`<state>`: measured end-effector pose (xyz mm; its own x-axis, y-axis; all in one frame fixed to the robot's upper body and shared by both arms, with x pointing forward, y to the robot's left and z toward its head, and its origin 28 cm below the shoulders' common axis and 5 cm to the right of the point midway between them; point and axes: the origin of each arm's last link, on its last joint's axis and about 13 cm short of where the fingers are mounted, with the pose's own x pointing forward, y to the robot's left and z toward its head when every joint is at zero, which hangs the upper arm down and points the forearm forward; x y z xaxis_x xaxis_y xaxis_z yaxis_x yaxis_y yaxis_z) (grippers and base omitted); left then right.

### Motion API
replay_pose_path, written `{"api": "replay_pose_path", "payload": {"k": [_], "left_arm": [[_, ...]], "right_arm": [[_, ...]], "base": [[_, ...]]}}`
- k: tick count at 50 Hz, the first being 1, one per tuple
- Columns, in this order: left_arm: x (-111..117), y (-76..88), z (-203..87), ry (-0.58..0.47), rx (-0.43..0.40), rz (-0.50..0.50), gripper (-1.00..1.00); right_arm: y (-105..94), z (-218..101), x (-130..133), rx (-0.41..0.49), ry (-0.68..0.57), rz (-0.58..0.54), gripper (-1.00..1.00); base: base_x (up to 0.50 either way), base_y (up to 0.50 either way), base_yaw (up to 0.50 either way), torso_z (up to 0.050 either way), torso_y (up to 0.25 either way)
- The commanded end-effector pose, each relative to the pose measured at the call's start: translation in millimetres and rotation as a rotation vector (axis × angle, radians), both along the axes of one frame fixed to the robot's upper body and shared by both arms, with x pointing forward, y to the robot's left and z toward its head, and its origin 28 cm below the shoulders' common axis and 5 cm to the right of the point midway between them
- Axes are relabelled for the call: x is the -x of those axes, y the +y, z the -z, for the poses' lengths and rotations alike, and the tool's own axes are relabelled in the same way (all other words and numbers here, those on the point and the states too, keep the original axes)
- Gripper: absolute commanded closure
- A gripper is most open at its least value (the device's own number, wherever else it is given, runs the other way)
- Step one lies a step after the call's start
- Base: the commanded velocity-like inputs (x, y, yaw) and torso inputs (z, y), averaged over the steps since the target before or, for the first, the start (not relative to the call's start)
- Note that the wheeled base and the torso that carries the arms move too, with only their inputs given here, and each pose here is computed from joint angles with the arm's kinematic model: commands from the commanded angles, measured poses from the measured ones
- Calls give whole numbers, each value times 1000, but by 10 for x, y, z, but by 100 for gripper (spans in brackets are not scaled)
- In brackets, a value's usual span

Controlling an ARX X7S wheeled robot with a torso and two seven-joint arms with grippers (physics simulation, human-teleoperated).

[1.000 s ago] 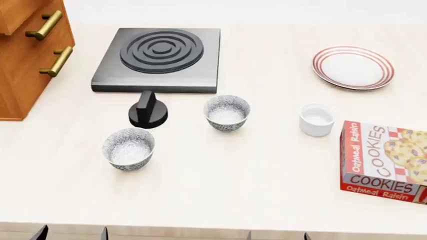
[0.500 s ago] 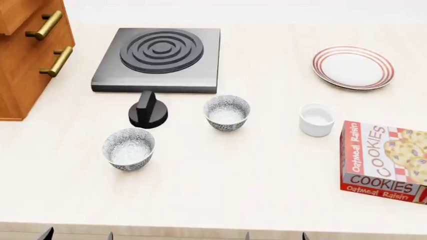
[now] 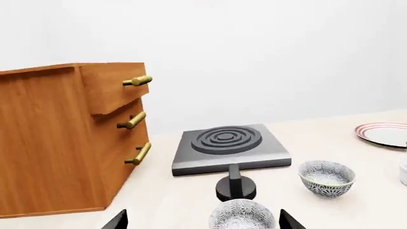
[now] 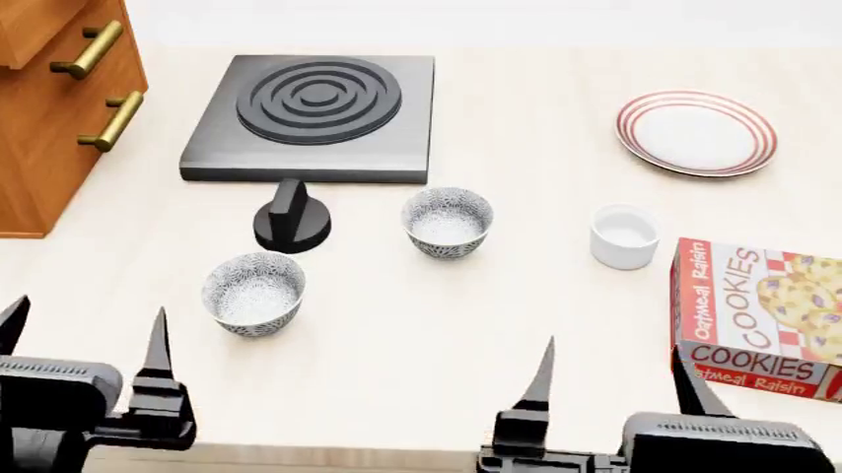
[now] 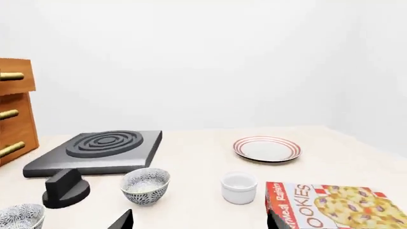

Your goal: Pick the akita bowl next to the ramekin and place it on the plate.

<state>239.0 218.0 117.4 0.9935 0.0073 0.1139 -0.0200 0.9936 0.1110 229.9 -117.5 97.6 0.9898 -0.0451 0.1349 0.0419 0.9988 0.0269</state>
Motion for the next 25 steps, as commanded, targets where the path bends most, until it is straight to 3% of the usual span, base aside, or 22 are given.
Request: {"api": "replay_pose_path", "payload": {"k": [1, 5, 7, 10, 11, 16, 19, 25], "left_arm": [[-88, 258, -1001, -107, -23, -47, -100], [-184, 522, -1197, -99, -76, -113, -100], [-218, 614, -1196, -73, -73, -148, -100], [-283, 776, -1116, -31, -86, -209, -100], [-301, 847, -1043, -2, -92, -234, -100], [-267, 1037, -665, 122, -109, -280, -100], [-196, 1062, -527, 145, -109, -266, -100], [-65, 1094, -365, 170, -93, -241, -100]], "right_arm": [[-313, -900, -87, 18, -104, 84, -100], [-577, -1128, -147, 118, -78, 133, -100], [-647, -1162, -144, 184, -71, 118, -100], [-762, -1206, -144, 213, -37, 100, -100], [-797, -1188, -131, 101, 7, 63, -100], [-963, -936, -87, 141, 58, 116, -100], [-996, -828, -23, 105, 74, 119, -100], [-1034, -635, 101, 118, 92, 120, -100]], "base": [[0, 0, 0, 0, 0], [0, 0, 0, 0, 0], [0, 0, 0, 0, 0], [0, 0, 0, 0, 0], [0, 0, 0, 0, 0], [0, 0, 0, 0, 0], [0, 0, 0, 0, 0], [0, 0, 0, 0, 0]]}}
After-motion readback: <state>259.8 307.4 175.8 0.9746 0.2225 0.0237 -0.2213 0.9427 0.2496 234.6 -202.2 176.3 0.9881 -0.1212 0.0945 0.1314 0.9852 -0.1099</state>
